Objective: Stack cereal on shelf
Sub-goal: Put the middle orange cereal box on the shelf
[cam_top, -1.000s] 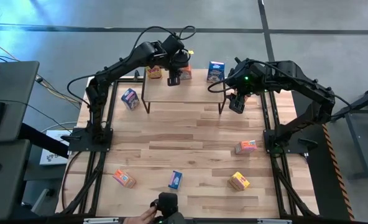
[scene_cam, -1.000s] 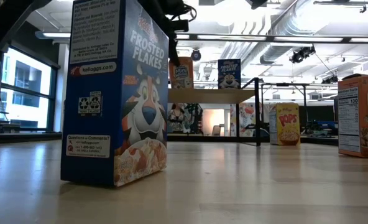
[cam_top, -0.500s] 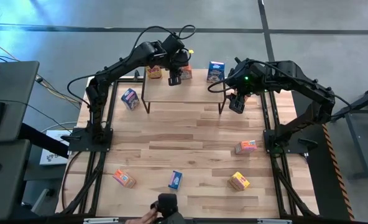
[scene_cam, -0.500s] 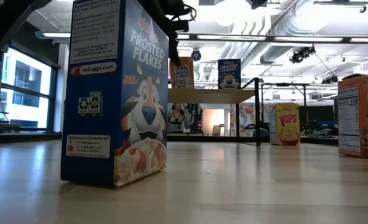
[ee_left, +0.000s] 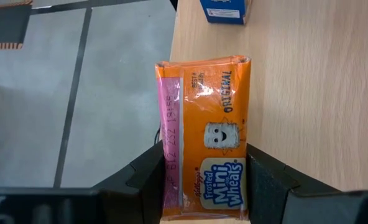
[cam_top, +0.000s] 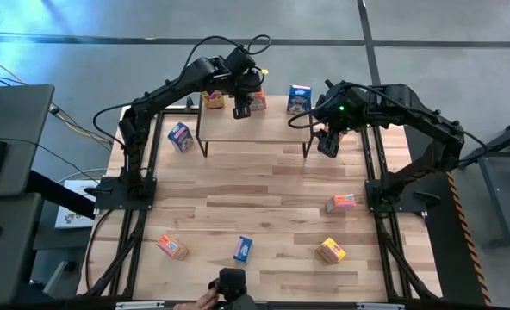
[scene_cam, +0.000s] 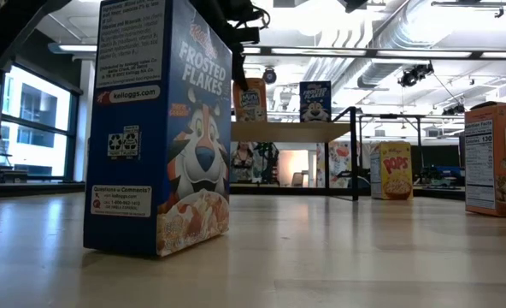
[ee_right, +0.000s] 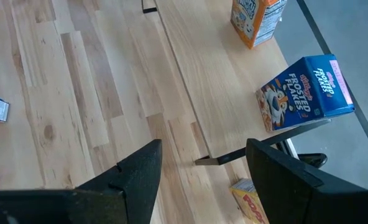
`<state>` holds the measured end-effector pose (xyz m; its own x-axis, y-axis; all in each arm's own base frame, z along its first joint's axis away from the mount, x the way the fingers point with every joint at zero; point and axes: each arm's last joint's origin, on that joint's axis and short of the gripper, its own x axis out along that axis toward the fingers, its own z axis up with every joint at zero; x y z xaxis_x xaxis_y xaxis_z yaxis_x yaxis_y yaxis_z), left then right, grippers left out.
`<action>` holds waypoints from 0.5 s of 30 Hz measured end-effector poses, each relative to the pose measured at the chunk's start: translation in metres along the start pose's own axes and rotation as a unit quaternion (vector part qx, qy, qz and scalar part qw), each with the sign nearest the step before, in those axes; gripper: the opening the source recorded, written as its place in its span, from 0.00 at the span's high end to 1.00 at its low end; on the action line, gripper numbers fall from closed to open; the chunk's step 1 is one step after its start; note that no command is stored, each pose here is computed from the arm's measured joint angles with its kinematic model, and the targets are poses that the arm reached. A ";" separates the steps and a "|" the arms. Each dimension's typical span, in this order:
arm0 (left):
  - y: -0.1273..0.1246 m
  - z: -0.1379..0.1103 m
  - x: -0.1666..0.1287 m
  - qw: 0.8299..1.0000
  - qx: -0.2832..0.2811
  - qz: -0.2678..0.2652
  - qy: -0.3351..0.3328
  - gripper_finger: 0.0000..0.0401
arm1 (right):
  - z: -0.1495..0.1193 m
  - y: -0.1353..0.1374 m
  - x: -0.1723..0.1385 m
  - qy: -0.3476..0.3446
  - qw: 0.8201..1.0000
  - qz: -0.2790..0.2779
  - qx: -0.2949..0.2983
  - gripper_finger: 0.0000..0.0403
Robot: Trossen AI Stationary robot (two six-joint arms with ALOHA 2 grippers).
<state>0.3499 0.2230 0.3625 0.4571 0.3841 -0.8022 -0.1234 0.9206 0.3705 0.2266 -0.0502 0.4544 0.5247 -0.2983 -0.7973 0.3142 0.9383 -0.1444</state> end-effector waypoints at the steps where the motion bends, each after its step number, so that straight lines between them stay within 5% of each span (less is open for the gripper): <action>1: 0.000 0.000 0.000 1.000 0.000 0.000 0.000 0.60 | 0.000 0.000 0.000 0.000 1.000 0.000 0.000 0.44; 15: -0.006 0.003 -0.001 1.000 0.017 -0.002 0.001 0.60 | 0.000 0.000 0.000 0.000 1.000 0.003 0.000 0.44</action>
<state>0.3531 0.2172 0.3622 0.4559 0.3803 -0.8047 -0.0909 0.9193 0.3830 0.2266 -0.0500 0.4543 0.5262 -0.2936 -0.7981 0.3111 0.9399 -0.1406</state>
